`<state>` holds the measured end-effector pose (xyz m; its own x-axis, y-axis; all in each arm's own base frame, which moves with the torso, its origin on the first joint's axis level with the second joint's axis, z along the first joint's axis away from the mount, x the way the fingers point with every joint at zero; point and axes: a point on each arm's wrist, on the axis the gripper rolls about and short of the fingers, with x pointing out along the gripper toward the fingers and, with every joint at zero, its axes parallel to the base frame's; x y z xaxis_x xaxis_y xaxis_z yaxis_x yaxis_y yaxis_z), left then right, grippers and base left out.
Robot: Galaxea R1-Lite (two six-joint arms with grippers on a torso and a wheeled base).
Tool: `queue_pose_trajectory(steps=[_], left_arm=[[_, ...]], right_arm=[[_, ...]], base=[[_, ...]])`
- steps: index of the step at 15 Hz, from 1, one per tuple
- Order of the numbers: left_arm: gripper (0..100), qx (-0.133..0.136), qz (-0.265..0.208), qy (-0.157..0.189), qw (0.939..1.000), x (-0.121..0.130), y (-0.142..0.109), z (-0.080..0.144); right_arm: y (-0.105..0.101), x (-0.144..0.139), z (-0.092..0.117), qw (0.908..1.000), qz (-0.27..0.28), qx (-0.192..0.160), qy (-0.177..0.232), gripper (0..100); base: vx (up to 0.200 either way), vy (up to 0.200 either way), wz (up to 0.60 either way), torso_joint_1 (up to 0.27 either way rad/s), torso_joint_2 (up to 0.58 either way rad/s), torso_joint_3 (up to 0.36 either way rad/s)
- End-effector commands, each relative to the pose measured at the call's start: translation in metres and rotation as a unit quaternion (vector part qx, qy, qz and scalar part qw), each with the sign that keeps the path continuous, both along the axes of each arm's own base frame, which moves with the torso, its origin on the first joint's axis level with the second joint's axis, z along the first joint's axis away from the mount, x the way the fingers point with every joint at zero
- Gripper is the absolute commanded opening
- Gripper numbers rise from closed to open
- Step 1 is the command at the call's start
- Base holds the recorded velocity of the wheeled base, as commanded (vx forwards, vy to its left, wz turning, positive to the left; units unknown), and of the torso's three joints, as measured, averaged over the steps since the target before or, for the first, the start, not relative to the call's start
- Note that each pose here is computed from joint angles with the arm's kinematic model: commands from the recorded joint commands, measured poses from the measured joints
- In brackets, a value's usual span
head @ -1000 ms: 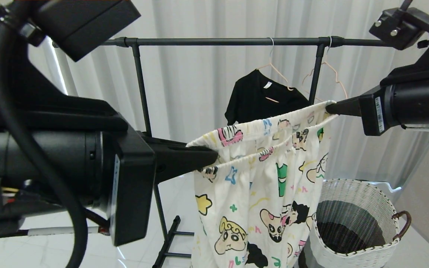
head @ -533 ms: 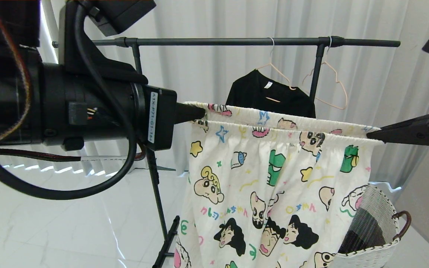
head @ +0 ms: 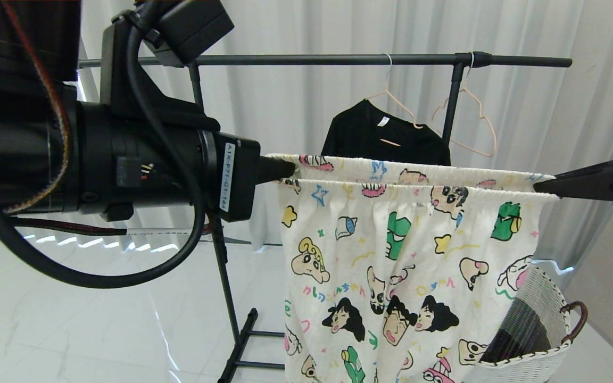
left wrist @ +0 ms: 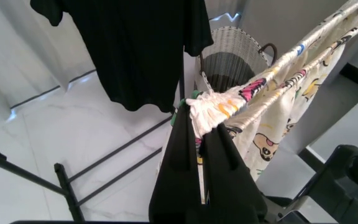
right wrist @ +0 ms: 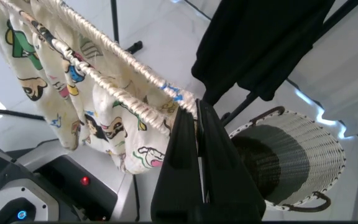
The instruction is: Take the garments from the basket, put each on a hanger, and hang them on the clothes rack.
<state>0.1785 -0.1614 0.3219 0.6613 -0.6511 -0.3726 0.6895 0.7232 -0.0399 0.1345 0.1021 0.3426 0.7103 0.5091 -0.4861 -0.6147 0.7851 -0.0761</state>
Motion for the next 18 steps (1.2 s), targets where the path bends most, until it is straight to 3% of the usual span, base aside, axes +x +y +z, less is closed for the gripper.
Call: queue_pose_trajectory(steps=[1,4,5,9,12,15,17,18], left_arm=[[0,0.000,0.000,0.000,1.0000,-0.001,0.001,0.000],[0,0.000,0.000,0.000,1.0000,-0.001,0.001,0.000],[0,0.000,0.000,0.000,1.0000,-0.001,0.001,0.000],[0,0.010,0.002,0.003,0.9999,0.000,0.000,-0.005],[0,0.060,0.012,-0.011,0.9981,0.011,0.005,-0.017],[0,0.081,0.038,-0.004,0.9960,0.019,0.002,-0.026],[0,0.088,0.048,-0.005,0.9950,0.020,0.001,-0.028],[0,0.089,0.050,-0.005,0.9947,0.019,0.002,-0.028]], right_arm=[[0.000,0.000,0.000,1.0000,0.000,0.000,0.000,0],[0.000,0.000,0.000,1.0000,-0.001,-0.001,0.000,0],[0.000,0.000,0.000,1.0000,-0.001,-0.001,0.001,100],[0.000,0.000,-0.002,1.0000,-0.002,-0.001,0.004,100],[-0.003,0.001,-0.001,0.9999,-0.006,0.009,0.002,100],[-0.005,0.006,-0.002,0.9992,-0.010,0.032,-0.022,100],[-0.006,0.005,-0.008,0.9995,-0.001,0.030,-0.014,100],[-0.011,0.009,-0.012,0.9994,-0.022,0.023,-0.010,100]], base=[[0.000,0.000,0.00,0.000,0.00,0.000],[0.000,0.000,0.00,0.000,0.00,0.000],[0.000,0.000,0.00,0.000,0.00,0.000],[0.000,0.000,0.00,0.000,0.00,0.000],[0.000,0.000,0.00,0.000,0.00,0.000],[0.000,0.000,0.00,0.000,0.00,0.000],[0.000,0.000,0.00,0.000,0.00,0.000],[0.000,0.000,0.00,0.000,0.00,0.000]])
